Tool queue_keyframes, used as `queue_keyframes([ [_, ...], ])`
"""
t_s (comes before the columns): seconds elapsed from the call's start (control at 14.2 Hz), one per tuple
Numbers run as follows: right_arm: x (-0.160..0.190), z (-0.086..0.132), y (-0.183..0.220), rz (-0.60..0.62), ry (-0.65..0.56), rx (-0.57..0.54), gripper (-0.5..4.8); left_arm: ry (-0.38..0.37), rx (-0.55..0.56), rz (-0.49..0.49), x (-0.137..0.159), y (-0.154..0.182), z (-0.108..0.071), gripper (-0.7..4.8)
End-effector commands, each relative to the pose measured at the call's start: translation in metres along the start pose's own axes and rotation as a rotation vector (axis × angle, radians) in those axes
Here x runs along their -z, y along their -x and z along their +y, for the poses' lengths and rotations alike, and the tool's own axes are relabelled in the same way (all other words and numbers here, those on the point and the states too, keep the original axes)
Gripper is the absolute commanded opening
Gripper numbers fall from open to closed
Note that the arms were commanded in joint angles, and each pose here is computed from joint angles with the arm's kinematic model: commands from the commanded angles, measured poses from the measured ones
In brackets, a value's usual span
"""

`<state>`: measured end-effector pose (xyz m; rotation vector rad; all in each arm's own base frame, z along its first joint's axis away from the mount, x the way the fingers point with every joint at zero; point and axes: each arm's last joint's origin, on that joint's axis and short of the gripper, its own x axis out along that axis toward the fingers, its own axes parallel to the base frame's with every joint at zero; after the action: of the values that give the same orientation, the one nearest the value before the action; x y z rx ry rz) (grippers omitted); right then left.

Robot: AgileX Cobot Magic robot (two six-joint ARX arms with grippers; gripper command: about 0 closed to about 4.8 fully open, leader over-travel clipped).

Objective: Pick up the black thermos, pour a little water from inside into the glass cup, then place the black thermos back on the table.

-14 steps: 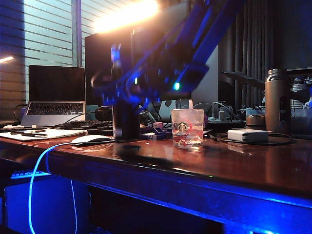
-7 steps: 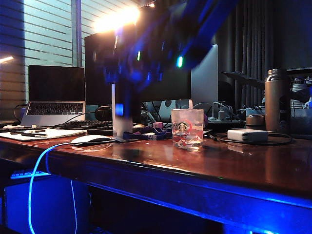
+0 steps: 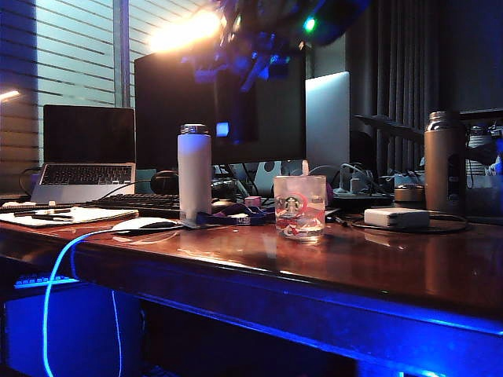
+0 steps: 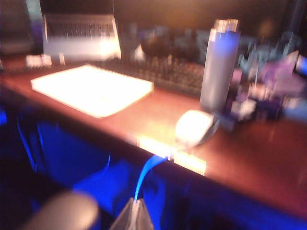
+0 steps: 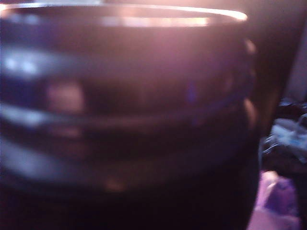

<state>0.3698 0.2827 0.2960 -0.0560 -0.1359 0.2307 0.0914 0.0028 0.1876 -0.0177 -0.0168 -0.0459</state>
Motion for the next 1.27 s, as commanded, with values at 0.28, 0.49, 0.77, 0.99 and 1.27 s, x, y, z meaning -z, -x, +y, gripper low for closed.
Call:
queue_keyframes([
  [0.28, -0.015, -0.012, 0.0, -0.026, 0.01, 0.044, 0.51, -0.046, 0.059, -0.054, -0.123, -0.031, -0.001, -0.02],
  [0.49, -0.015, -0.023, -0.004, -0.016, 0.026, 0.086, 0.51, -0.069, 0.37, 0.167, -0.185, -0.086, -0.004, -0.02],
  [0.77, -0.014, -0.036, -0.007, 0.002, 0.035, 0.15, 0.51, -0.13, 0.519, 0.21, -0.212, -0.103, -0.006, -0.02],
  [0.99, -0.015, -0.049, -0.011, 0.001, 0.048, 0.184, 0.51, -0.117, 0.577, 0.269, -0.208, -0.1, -0.008, -0.02],
  [1.27, -0.016, -0.068, -0.015, 0.004, 0.077, 0.223, 0.5, -0.124, 0.583, 0.258, -0.209, -0.1, -0.01, -0.02],
])
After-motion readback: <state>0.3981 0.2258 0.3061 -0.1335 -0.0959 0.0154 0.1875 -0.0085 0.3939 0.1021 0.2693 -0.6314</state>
